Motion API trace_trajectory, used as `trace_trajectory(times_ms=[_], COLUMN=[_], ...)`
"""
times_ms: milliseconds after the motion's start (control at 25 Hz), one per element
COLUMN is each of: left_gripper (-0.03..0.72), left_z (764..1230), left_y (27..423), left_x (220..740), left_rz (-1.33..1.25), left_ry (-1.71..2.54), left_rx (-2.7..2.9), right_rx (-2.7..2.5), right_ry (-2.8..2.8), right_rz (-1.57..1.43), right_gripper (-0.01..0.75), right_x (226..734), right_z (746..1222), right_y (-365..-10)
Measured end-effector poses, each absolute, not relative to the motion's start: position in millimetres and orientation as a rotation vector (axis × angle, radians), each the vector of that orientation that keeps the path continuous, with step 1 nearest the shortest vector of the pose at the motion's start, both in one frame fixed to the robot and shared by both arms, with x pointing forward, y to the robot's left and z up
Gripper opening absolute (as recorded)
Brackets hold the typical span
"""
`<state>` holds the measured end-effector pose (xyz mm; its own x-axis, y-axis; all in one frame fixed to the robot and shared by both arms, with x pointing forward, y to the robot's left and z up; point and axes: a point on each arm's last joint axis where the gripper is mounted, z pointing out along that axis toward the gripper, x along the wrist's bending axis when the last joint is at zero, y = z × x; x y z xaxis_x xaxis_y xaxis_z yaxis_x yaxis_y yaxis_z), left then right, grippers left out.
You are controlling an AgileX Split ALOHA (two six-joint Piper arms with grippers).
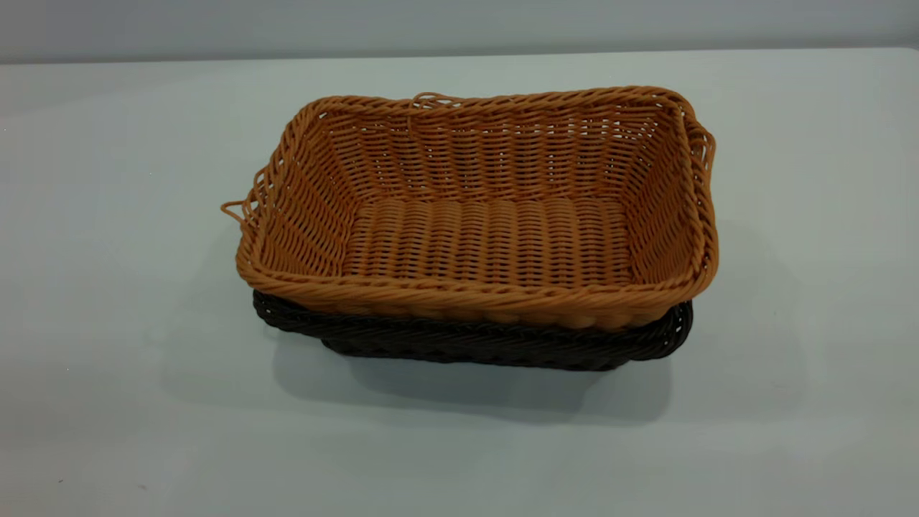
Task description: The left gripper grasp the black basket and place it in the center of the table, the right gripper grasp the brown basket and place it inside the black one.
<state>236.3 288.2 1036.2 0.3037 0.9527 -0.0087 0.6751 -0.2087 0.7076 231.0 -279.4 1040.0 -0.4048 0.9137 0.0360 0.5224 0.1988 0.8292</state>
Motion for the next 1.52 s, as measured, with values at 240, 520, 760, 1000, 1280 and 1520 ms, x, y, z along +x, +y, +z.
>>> trace_trajectory(times_ms=[240,520,760,1000,1280,1520], left_gripper=[0.507,0.507,0.507,0.507,0.507,0.507], left_z=[1035.2,1035.3,1035.4,1034.8,1034.0,1034.0], left_y=[290.1,290.2,290.4,294.8,301.6,302.5], left_x=[237.3,237.5,235.8,228.0,222.7,222.7], left_rz=[0.604,0.606,0.618,0.755,0.818,0.806], left_ry=[1.477,1.479,1.473,1.534,1.661,1.701], left_rx=[1.94,1.935,1.923,1.844,1.697,1.65], right_rx=[1.305,1.305,1.305,1.305,1.305,1.305], right_ry=[1.978,1.979,1.979,1.979,1.979,1.979], right_rz=[1.129,1.133,1.133,1.133,1.133,1.134], right_gripper=[0.584,0.584,0.584,0.584,0.584,0.584], right_x=[225.1,225.0,225.0,225.0,225.0,225.0], right_z=[1039.7,1039.8,1039.8,1039.8,1039.8,1039.8], right_y=[-280.2,-280.0,-279.9,-279.9,-279.9,-279.9])
